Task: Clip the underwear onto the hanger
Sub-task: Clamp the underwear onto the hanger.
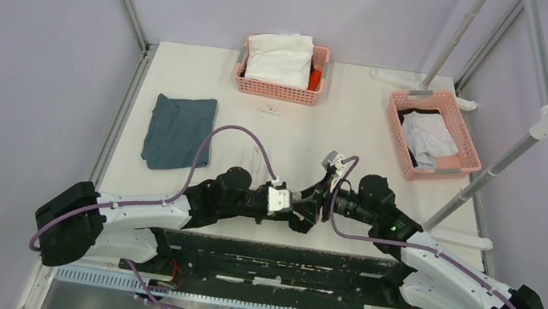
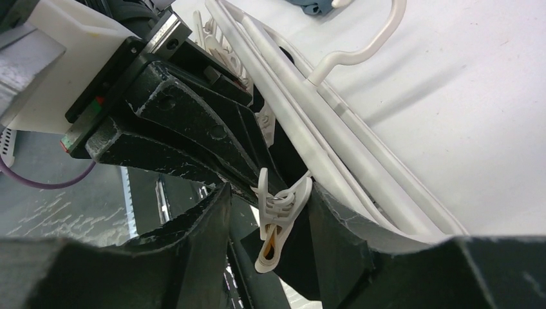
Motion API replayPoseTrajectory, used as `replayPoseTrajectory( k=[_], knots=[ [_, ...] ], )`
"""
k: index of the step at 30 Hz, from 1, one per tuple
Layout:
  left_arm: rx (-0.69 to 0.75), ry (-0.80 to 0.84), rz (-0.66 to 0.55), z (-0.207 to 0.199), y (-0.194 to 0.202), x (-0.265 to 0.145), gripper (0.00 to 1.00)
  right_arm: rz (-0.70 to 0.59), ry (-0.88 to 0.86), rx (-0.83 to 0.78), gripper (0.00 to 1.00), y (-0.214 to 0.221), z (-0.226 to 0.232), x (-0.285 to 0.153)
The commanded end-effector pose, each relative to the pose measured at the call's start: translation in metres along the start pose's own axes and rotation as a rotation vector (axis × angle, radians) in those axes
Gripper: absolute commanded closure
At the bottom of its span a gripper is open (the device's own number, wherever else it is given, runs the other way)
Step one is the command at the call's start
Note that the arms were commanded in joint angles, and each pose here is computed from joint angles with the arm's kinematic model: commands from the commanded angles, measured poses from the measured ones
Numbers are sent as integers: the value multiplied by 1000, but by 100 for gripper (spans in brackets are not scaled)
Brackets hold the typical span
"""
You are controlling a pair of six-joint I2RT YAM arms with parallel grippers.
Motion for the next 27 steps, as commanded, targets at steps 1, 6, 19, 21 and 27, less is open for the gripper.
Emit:
replayPoseTrajectory(
  k=[1, 6, 19, 21, 27],
  knots=[
    [14, -23, -121, 4, -23, 0, 97, -77, 0, -36, 44, -23, 3, -1],
    [13, -28, -113, 4, -20, 1, 97, -80, 17, -35, 35, -24, 2, -2],
    [-19, -102, -90, 5, 12, -2, 89, -94, 90, -24, 21, -26, 0, -9],
    [-23, -122, -91, 6, 15, -3, 83, -102, 98, -22, 20, -28, 0, -11],
    [-49, -146, -78, 5, 26, -8, 55, -92, 140, -9, 20, -31, 0, -17]
  ],
)
Point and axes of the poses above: each gripper's point midway between its finger pads, its own x axis out along the fingers, its own z axis along the line the jaws close on, y = z × x, the point moved 9 cm from there along -x, back along the fingers, and after that the axes turned 11 degrees about -x, right-handed, at the moved point
